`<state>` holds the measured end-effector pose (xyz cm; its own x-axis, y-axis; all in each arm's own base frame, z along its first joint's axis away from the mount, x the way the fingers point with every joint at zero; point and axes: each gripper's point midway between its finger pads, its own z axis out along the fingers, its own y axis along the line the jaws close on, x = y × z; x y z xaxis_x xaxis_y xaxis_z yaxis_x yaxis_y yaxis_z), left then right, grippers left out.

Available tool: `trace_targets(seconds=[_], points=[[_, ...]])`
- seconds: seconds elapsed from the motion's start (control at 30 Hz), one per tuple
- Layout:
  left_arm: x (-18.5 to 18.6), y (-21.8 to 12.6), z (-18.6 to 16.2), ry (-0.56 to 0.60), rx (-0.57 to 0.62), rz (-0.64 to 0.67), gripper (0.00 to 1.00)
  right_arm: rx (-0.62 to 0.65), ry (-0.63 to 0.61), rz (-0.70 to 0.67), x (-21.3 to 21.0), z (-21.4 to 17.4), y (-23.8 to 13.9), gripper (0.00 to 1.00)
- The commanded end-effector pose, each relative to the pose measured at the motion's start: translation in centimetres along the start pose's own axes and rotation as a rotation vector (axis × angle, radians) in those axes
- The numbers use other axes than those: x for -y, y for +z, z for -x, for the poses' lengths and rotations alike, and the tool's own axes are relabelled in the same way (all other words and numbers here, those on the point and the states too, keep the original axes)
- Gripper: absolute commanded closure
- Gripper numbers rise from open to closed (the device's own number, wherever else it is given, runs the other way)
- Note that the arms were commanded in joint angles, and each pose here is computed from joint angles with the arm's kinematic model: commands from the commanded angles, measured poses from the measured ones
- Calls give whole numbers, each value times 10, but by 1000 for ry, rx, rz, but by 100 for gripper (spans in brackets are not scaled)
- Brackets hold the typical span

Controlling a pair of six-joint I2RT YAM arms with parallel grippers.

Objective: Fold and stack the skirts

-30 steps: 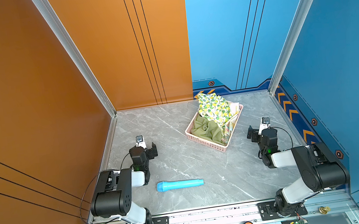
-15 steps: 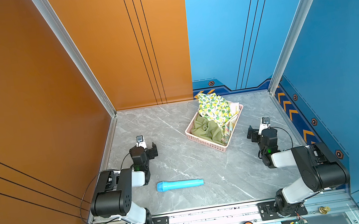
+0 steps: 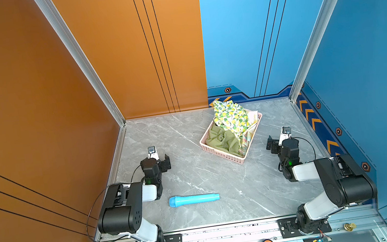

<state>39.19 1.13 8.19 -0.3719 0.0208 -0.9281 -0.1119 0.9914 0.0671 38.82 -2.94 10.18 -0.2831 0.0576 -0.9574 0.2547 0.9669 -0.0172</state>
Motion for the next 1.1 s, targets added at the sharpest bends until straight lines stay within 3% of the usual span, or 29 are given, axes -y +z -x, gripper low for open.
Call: trace_targets(seconds=[0.0,0.2,0.33,0.4,0.5,0.8,0.9,1.07], points=[[-3,2,9,-1,15,18,2,-23,4,-5,3,-6,3,0],[-3,0,15,16,18,43,2,-6,-17,-47,3,-1,-1,0],[-6,2,34,50,-56,102,2,14,-31,-72,4,5,-8,0],[-6,0,42,71,-70,121,2,-14,-53,-190,16,16,-13,0],[1,-5,59,80,-81,138,2,-73,-38,-235,23,42,-16,0],[56,-10,88,28,-208,-18,2,-233,69,-82,-34,94,-29,0],[76,-10,88,14,-272,-73,2,-315,16,-32,-74,92,-33,0],[123,-2,91,-128,-358,-256,1,-492,81,102,-132,65,-31,5]])
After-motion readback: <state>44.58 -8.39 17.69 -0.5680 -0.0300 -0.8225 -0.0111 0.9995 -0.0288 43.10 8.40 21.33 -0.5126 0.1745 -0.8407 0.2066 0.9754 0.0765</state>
